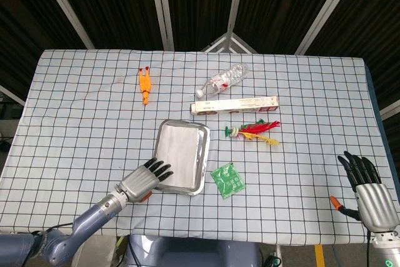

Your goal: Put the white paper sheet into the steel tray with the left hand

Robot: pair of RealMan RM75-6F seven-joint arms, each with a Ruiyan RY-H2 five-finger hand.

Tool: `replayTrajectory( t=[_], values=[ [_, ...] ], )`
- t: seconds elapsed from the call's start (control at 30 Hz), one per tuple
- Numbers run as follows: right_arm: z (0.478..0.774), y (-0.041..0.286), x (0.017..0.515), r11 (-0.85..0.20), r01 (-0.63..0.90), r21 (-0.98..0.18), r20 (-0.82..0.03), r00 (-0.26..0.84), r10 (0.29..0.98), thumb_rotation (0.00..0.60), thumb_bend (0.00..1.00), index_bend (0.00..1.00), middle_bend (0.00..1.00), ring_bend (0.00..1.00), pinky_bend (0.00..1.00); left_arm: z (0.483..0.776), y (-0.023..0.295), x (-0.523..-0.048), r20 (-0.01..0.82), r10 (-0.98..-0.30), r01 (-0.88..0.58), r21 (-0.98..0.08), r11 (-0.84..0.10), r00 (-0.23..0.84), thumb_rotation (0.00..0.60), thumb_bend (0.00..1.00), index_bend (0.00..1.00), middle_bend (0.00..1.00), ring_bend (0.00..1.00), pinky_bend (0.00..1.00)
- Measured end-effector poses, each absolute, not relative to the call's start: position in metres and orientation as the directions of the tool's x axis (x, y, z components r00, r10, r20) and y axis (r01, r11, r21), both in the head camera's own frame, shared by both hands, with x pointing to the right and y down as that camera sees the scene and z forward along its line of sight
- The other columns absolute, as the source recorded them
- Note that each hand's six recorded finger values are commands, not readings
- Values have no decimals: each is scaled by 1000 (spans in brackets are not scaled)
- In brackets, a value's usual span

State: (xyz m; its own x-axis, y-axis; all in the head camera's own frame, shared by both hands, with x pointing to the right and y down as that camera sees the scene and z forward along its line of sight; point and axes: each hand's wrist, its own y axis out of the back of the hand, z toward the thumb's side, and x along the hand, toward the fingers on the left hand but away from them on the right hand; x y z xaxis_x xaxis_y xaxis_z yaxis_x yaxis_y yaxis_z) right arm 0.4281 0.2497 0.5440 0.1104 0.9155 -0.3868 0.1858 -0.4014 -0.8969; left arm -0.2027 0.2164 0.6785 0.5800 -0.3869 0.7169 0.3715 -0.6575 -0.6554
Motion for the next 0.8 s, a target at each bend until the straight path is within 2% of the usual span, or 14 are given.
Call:
replayTrajectory(
  t=[0.33, 0.8],
  values=[
    [544, 250, 427, -400, 189, -897, -385, 112, 916, 600, 290, 0, 0, 0, 0, 689, 219, -194, 756, -362, 415, -619, -667, 545, 600, 489, 0, 0, 0, 0],
    [544, 250, 427, -401, 190, -896, -386, 111, 916, 600, 291, 0, 0, 0, 0, 694, 217, -193, 761, -370, 426, -619, -660, 532, 600, 489, 0, 0, 0, 0]
  ],
)
